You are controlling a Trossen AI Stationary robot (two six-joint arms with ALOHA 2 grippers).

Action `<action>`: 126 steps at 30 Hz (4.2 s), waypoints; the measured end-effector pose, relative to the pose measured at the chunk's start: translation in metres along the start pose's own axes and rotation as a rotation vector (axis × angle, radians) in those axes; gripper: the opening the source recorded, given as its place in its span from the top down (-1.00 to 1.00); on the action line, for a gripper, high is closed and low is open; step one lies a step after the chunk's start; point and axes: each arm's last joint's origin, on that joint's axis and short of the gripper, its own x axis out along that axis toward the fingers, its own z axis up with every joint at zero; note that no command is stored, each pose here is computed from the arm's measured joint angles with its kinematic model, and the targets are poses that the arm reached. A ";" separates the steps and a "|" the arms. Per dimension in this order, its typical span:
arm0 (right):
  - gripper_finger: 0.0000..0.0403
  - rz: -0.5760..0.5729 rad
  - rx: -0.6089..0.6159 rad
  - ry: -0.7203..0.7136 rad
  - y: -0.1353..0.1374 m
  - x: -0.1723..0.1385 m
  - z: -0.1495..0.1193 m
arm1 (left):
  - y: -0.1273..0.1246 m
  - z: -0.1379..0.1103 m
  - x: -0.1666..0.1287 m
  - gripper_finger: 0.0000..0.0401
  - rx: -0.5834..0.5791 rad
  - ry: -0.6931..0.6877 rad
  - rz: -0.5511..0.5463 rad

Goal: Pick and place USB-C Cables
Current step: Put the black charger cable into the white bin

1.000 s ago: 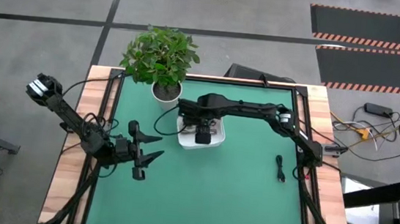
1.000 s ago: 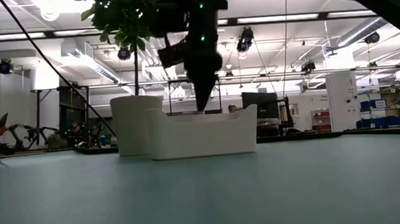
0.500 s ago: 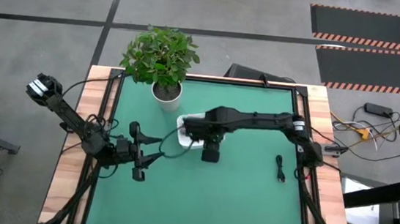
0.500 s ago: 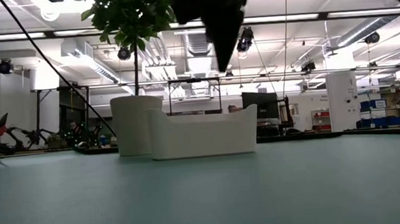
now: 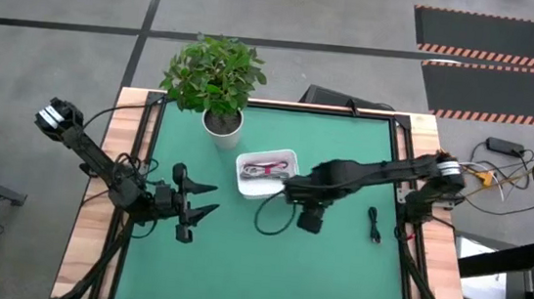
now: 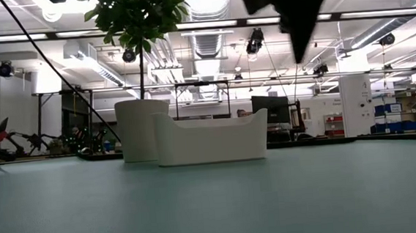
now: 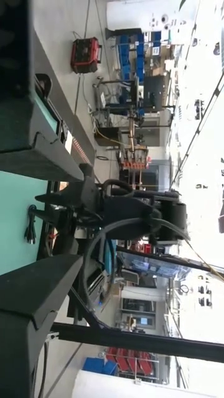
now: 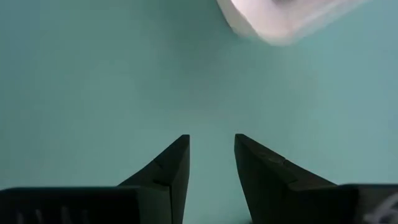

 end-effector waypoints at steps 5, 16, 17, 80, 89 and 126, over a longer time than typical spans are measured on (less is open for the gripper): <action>0.41 -0.034 0.162 0.058 -0.024 0.014 -0.032 | 0.000 0.000 0.000 0.07 0.002 0.000 0.000; 0.41 -0.058 0.490 0.262 -0.067 0.054 -0.098 | 0.000 0.000 0.000 0.07 0.002 0.000 0.000; 0.41 -0.062 0.515 0.291 -0.069 0.059 -0.105 | 0.000 0.000 0.000 0.07 0.002 0.000 0.000; 0.81 -0.008 0.685 0.447 -0.077 0.135 -0.151 | 0.000 -0.001 0.000 0.07 0.016 0.010 -0.001; 0.78 0.008 0.656 0.370 -0.079 0.126 -0.150 | 0.000 -0.001 0.000 0.07 0.016 0.010 0.001; 0.79 -0.047 0.320 -0.943 -0.046 0.042 -0.098 | 0.000 -0.002 0.000 0.07 0.015 0.011 0.001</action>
